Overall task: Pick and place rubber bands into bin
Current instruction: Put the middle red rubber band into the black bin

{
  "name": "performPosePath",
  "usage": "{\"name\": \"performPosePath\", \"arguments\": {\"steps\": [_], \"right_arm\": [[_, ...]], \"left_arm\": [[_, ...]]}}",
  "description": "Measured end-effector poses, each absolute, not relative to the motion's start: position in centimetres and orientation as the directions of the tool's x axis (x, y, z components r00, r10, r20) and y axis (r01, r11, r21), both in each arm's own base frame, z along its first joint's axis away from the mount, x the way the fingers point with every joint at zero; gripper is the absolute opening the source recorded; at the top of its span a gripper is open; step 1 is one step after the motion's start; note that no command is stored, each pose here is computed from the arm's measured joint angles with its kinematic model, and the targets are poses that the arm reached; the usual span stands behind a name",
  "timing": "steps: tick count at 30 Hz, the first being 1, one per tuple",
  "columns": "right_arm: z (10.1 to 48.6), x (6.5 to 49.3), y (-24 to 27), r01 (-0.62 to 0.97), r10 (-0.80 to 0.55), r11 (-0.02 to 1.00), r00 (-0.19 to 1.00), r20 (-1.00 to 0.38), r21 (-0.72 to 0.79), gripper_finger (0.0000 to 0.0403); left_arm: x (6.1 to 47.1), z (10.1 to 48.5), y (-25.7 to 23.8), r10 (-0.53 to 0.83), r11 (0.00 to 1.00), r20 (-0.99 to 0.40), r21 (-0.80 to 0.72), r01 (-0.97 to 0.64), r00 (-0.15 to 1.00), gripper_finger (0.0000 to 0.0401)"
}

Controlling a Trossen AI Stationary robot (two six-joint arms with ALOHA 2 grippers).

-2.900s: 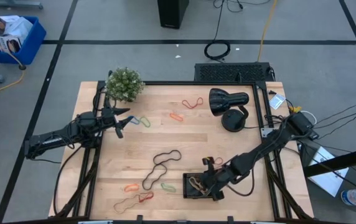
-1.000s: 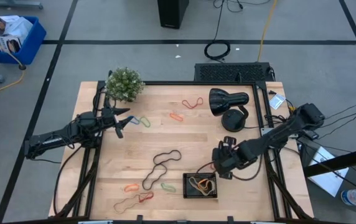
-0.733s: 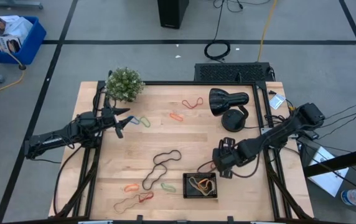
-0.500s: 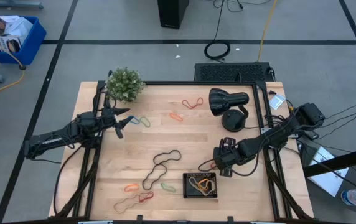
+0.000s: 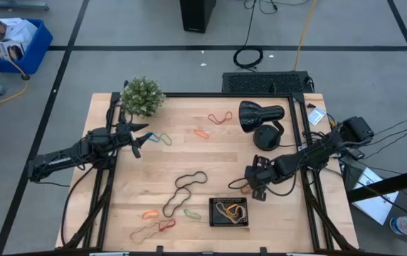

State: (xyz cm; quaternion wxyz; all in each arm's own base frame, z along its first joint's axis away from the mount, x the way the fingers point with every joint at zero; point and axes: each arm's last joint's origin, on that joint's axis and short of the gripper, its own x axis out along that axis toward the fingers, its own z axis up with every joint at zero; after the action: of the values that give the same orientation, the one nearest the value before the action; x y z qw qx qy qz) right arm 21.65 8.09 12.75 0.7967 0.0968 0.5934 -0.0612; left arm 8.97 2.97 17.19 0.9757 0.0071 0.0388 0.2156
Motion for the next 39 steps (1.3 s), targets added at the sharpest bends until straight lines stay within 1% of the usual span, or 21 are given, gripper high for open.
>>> {"name": "performPosePath", "arguments": {"steps": [9,13,18,23,28,35,39], "right_arm": [[13.6,21.7,8.3,0.222,0.06,0.964,0.35,-0.935,0.144,0.013],[13.3,21.6,8.2,0.216,0.051,0.968,0.338,-0.94,0.13,0.0126],[12.3,20.7,7.8,0.273,0.012,0.956,0.322,-0.947,0.105,0.01],[11.2,19.6,7.4,0.293,-0.007,0.953,0.277,-0.961,0.078,0.0058],[11.0,19.3,7.2,0.29,-0.013,0.955,0.264,-0.965,0.066,0.001],[11.1,19.3,7.3,0.301,-0.011,0.951,0.273,-0.962,0.074,0.0002],[12.3,19.7,7.4,0.302,-0.002,0.948,0.329,-0.944,0.103,0.0001]], "left_arm": [[9.0,17.2,3.0,0.421,0.907,-0.073,0.031,-0.42,0.904,0.0216],[9.0,17.2,3.0,0.422,0.907,-0.073,0.031,-0.42,0.904,0.0216],[9.0,17.2,3.0,0.421,0.907,-0.073,0.031,-0.42,0.904,0.0216],[9.0,17.2,3.0,0.421,0.907,-0.073,0.031,-0.42,0.904,0.0216],[9.0,17.2,3.0,0.421,0.907,-0.072,0.031,-0.42,0.904,0.0216],[9.0,17.2,3.0,0.422,0.907,-0.072,0.031,-0.42,0.904,0.0216],[9.0,17.2,3.0,0.422,0.907,-0.073,0.031,-0.421,0.904,0.0216]]}}
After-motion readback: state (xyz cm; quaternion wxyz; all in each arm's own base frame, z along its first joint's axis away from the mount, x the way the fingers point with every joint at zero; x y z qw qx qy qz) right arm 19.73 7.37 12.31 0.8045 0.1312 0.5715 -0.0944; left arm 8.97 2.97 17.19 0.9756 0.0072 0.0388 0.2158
